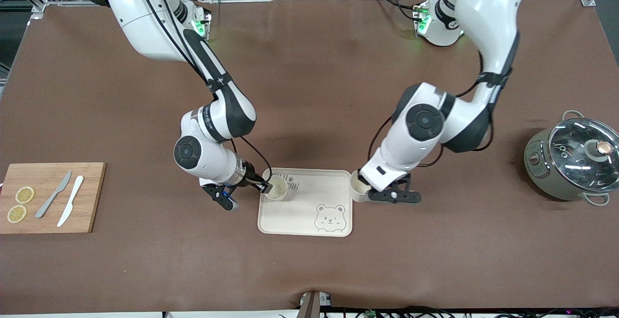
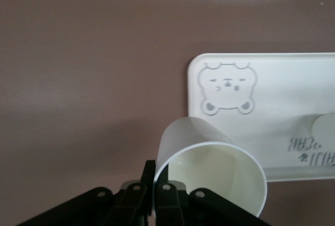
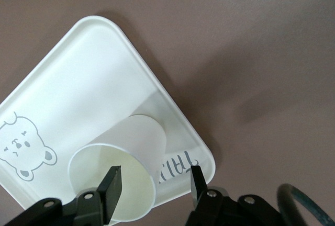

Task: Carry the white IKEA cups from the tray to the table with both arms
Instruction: 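Carry the cups off the tray, each gripper moving outward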

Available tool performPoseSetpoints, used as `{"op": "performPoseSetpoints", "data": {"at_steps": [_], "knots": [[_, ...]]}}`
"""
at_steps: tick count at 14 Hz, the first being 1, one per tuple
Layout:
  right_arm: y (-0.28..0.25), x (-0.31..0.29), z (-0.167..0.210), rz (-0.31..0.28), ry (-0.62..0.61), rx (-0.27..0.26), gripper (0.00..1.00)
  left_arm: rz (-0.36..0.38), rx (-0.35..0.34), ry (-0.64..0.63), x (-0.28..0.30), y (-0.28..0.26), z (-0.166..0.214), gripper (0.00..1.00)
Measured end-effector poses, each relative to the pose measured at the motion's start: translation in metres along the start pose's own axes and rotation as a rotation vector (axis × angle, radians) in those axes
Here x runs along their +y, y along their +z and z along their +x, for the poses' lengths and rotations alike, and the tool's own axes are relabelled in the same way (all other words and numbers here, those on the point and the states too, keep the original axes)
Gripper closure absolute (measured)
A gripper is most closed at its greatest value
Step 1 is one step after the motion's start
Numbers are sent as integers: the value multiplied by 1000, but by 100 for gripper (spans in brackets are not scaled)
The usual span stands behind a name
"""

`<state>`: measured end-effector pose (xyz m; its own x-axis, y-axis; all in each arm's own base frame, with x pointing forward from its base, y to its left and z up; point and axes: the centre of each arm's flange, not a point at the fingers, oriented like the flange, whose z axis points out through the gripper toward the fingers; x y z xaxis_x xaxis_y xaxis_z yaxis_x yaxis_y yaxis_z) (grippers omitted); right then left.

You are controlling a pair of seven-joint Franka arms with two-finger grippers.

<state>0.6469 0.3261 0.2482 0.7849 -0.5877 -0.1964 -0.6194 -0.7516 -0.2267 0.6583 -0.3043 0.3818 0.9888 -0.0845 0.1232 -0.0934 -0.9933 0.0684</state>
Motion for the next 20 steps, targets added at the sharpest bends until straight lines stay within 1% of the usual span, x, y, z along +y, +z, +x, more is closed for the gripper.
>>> {"op": "performPoseSetpoints", "data": {"at_steps": [3, 4, 6, 8, 10, 12, 14, 16, 17, 18, 20], "knots": [[11, -3, -7, -1, -1, 3, 68, 42, -22, 39, -82, -52, 13, 96], [13, -3, -8, 0, -2, 3, 81, 56, -41, 48, -109, -65, 14, 96], [8, -7, -7, 9, -3, 9, 98, 75, -97, 72, -158, -80, 11, 96], [-3, -15, -4, 24, -7, 14, 98, 81, -143, 82, -209, -77, 7, 96], [-19, -20, -2, -6, -12, -18, 98, 78, -186, 76, -256, -61, 0, 96], [-42, -21, 6, -44, -17, -52, 98, 73, -220, 52, -288, -37, -11, 96], [-67, -11, 26, -80, -71, -62, 98, 68, -228, 45, -296, -8, -23, 96], [-90, 15, 50, -141, -122, -105, 98, 62, -217, 46, -298, 20, -35, 96], [-103, 30, 65, -162, -147, -121, 98, 58, -205, 46, -298, 34, -42, 96], [-116, 45, 80, -173, -176, -129, 98, 55, -197, 45, -296, 47, -48, 96], [-134, 78, 103, -179, -238, -145, 98, 48, -201, 44, -289, 67, -61, 96]]}}
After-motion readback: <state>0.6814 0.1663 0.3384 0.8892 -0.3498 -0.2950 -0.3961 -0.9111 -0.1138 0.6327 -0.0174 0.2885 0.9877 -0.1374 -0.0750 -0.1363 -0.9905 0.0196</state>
